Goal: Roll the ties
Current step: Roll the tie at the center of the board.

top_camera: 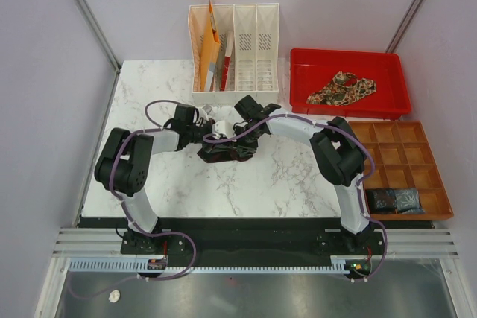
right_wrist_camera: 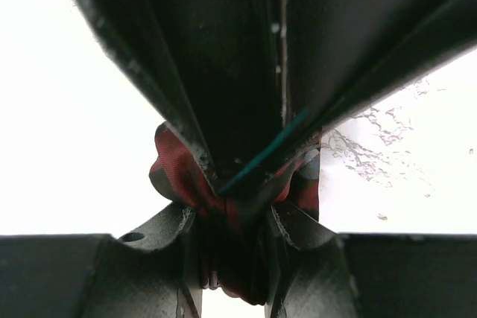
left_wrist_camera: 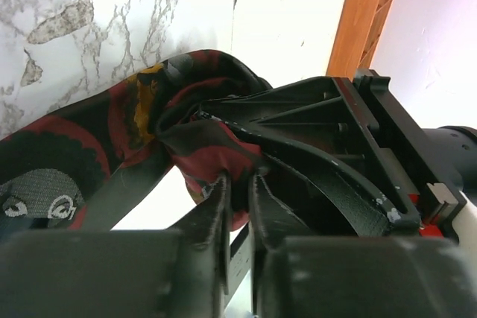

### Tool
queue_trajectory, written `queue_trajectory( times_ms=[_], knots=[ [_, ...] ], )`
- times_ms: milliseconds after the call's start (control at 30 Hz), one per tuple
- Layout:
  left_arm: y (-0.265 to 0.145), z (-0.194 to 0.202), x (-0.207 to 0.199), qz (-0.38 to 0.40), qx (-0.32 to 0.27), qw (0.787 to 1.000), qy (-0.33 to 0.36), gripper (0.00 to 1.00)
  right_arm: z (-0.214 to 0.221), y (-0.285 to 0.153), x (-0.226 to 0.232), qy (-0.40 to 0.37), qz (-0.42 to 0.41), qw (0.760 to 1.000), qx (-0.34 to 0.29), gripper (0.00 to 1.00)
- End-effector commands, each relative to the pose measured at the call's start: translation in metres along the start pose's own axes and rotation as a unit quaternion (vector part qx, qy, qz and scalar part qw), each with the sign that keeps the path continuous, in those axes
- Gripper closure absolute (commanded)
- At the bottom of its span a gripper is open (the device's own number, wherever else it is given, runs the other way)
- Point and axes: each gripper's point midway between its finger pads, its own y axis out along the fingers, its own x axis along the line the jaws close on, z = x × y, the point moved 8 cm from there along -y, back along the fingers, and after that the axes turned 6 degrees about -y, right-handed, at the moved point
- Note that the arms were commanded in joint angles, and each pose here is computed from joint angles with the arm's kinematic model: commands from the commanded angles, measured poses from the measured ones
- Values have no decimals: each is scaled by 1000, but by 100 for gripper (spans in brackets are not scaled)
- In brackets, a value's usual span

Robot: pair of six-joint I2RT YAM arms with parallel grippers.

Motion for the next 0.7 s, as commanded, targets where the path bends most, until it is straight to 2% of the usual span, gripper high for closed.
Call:
queue_trajectory(
  times_ms=[0,33,67,167,267,400,600,667],
  knots=[
    [6,-5,31,-88,-16,996,-22,94,11,7,9,15,-26,999,20,75],
    [5,-8,30,-98,-18,995,-17,97,12,5,7,20,-25,999,17,71],
    [5,-10,34,-122,-23,992,0,98,11,4,7,21,-25,999,14,62],
    [1,-9,44,-172,-16,985,4,98,12,-1,4,38,-27,999,4,46],
    [-1,-10,50,-202,-15,979,12,98,10,-8,-2,63,-30,997,-19,33],
    [-4,-12,54,-224,-15,974,20,98,5,-16,-8,86,-40,994,-52,30],
    [-5,-17,59,-249,-19,968,35,98,3,-27,-18,115,-36,989,-89,20],
    [-5,-16,61,-260,-18,965,38,98,2,-29,-21,123,-36,986,-106,4]
  ],
)
